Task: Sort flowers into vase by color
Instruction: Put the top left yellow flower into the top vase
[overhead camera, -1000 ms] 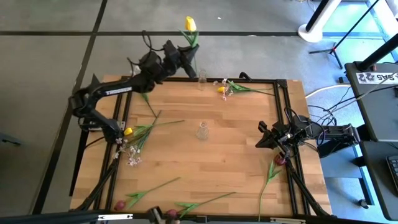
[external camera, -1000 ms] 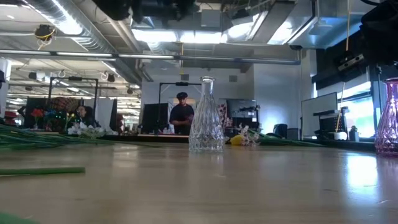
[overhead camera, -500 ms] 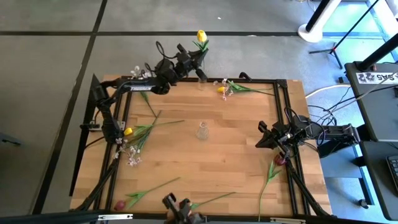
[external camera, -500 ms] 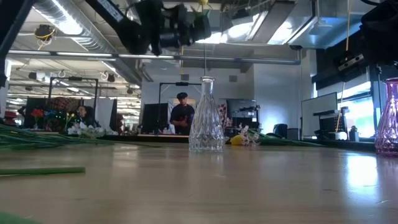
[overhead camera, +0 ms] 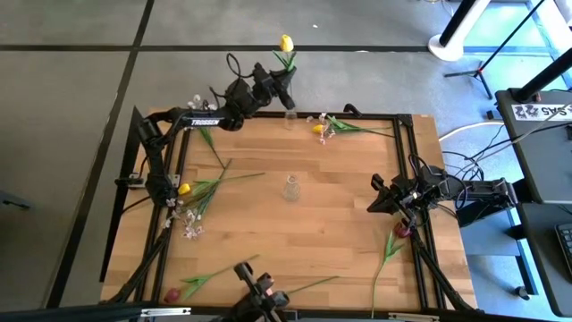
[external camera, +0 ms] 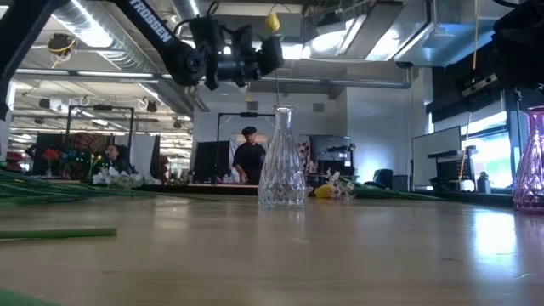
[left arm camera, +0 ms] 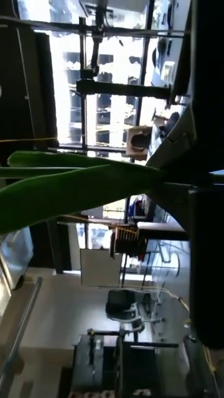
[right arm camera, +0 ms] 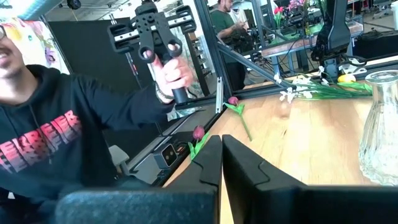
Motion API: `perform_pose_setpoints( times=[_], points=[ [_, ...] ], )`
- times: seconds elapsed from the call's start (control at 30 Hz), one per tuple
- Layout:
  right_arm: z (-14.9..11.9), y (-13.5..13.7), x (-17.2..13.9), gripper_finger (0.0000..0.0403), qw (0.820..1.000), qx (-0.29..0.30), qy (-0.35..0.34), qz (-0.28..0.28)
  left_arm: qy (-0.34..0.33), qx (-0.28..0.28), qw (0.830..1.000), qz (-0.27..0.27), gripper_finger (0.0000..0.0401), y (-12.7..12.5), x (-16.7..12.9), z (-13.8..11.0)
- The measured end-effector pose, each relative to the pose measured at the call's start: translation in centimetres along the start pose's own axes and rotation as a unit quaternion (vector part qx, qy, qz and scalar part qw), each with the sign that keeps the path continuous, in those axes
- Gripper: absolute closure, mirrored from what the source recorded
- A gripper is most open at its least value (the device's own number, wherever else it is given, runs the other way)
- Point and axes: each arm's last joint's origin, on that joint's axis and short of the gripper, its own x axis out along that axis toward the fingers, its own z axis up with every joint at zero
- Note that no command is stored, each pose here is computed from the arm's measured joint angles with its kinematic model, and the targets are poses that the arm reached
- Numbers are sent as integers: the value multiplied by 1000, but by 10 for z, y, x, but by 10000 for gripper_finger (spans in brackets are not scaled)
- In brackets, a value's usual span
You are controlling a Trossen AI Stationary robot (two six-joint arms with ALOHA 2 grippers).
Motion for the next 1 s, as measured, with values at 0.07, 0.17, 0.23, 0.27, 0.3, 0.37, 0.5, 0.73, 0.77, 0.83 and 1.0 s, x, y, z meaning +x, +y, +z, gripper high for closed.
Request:
perform_pose_setpoints(
  times=[0.07, 0.17, 0.23, 0.27, 0.3, 0.37, 0.5, 0.73, 0.77, 0.83, 1.0],
  points=[
    [0, 0, 0, 388, 1000, 0, 0, 0, -1, 9, 1000, 8, 394, -2, 0, 0],
    [0, 0, 0, 388, 1000, 0, 0, 0, 15, 35, 999, 17, 394, -3, 0, -4],
    [0, 0, 0, 388, 1000, 0, 0, 0, 16, 40, 999, 17, 393, -3, 0, -6],
    [0, 0, 0, 388, 1000, 0, 0, 0, 16, 40, 999, 18, 393, -2, 0, -6],
    [0, 0, 0, 388, 1000, 0, 0, 0, 17, 39, 999, 19, 393, -1, 0, -6],
    [0, 0, 0, 388, 1000, 0, 0, 0, 24, 35, 999, 23, 393, 1, 0, -7],
    [0, 0, 0, 388, 1000, 0, 0, 0, 59, 38, 997, 23, 389, 0, 0, -14],
    [0, 0, 0, 388, 1000, 0, 0, 0, 138, 20, 989, 41, 341, -1, -3, -29],
    [0, 0, 0, 388, 1000, 0, 0, 0, 151, 22, 987, 44, 333, 0, -4, -31],
    [0, 0, 0, 388, 1000, 0, 0, 0, 180, 17, 982, 47, 315, 0, -6, -37],
    [0, 0, 0, 388, 1000, 0, -2, -5, 276, 8, 961, 37, 270, -1, -5, -38]
  ],
)
